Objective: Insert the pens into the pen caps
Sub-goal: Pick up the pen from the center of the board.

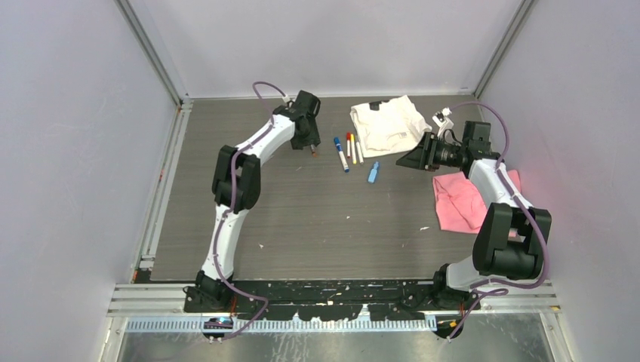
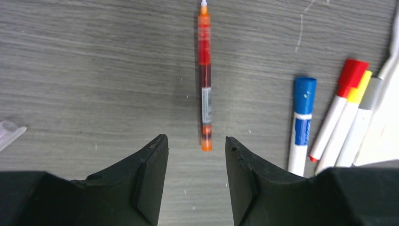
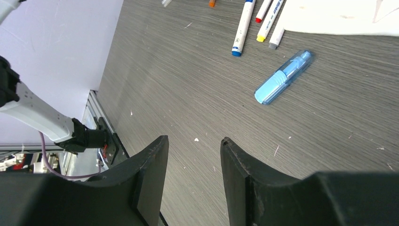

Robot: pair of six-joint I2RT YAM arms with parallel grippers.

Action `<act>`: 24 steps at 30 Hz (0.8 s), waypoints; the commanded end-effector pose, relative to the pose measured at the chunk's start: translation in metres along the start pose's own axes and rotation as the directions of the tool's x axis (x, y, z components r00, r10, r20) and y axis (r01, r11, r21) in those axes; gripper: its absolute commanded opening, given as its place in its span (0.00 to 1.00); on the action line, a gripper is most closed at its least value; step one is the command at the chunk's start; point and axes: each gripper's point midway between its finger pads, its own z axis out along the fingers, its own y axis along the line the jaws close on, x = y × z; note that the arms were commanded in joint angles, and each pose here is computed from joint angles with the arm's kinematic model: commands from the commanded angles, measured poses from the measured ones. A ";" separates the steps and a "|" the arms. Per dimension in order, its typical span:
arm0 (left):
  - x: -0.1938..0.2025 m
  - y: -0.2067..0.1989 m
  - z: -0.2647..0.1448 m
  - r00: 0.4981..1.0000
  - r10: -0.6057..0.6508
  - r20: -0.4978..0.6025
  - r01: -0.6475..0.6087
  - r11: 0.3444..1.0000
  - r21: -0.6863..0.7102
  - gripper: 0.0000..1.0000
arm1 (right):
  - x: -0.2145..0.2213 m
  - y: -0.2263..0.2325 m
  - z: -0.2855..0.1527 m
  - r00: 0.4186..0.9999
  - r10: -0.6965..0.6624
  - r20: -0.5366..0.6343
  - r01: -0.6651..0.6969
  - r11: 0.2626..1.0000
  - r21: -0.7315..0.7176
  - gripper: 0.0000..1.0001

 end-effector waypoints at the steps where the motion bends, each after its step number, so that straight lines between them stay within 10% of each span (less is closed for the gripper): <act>1: -0.005 0.001 0.004 1.000 0.026 -0.008 -0.026 0.999 -0.043 0.49 | -0.012 0.002 -0.003 0.999 -0.040 0.029 0.041 0.999 -0.025 0.51; 24: 0.020 0.011 0.042 0.989 0.093 -0.113 -0.109 0.983 -0.146 0.11 | -0.012 0.002 -0.006 0.999 -0.018 0.027 0.019 0.999 -0.051 0.51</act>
